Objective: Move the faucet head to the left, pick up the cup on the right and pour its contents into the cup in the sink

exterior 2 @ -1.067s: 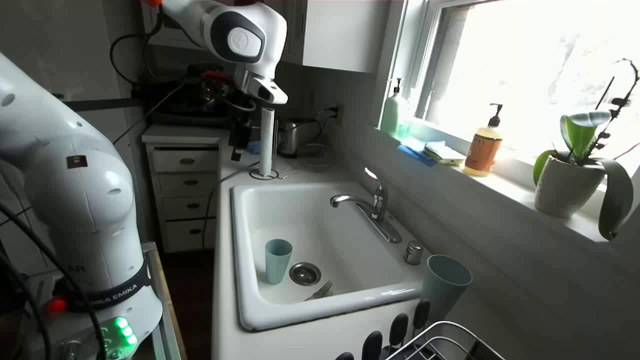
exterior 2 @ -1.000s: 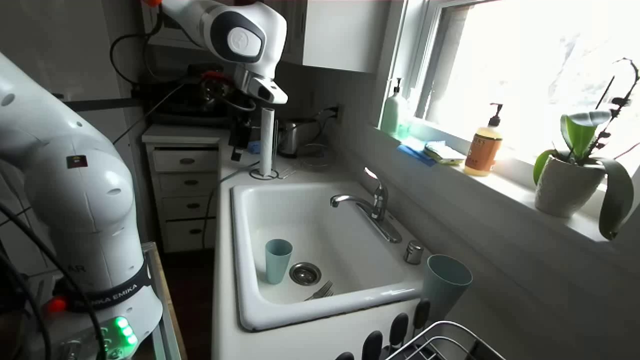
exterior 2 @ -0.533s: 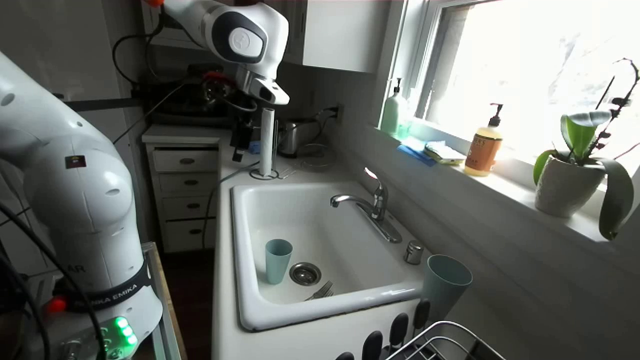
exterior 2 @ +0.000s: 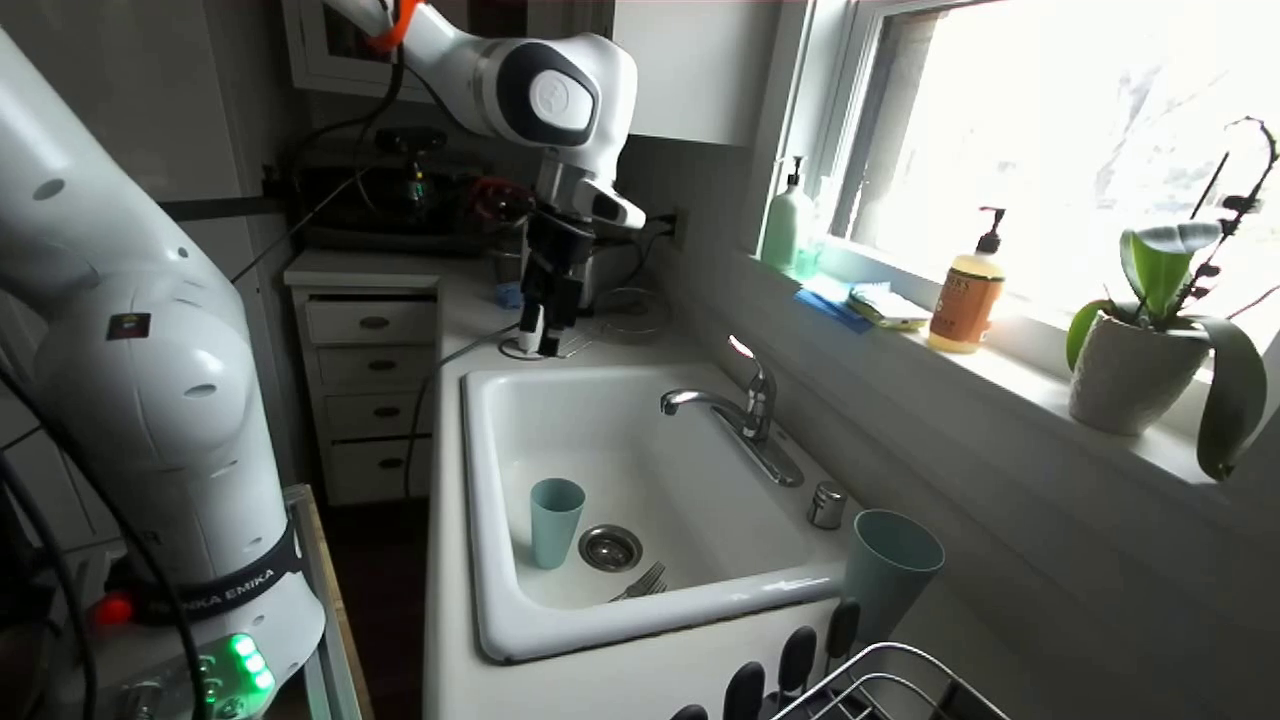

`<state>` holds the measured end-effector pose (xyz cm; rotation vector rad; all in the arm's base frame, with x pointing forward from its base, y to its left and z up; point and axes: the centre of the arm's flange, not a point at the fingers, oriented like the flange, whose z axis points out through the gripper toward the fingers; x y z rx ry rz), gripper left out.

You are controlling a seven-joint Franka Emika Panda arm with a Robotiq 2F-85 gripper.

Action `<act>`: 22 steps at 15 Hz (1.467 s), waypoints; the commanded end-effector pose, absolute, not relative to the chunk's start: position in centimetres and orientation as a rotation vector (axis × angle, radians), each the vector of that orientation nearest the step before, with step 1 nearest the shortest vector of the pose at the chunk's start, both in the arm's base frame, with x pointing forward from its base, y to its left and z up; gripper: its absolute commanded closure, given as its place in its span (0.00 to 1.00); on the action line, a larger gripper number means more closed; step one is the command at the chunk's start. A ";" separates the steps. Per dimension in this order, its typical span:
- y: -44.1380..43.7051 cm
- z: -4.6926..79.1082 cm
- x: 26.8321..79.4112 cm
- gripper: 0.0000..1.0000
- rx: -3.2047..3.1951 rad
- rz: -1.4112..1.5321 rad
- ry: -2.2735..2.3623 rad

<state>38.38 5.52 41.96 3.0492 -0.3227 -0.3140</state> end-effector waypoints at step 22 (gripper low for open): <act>-4.8 36.9 50.1 0.00 2.924 -0.367 -0.016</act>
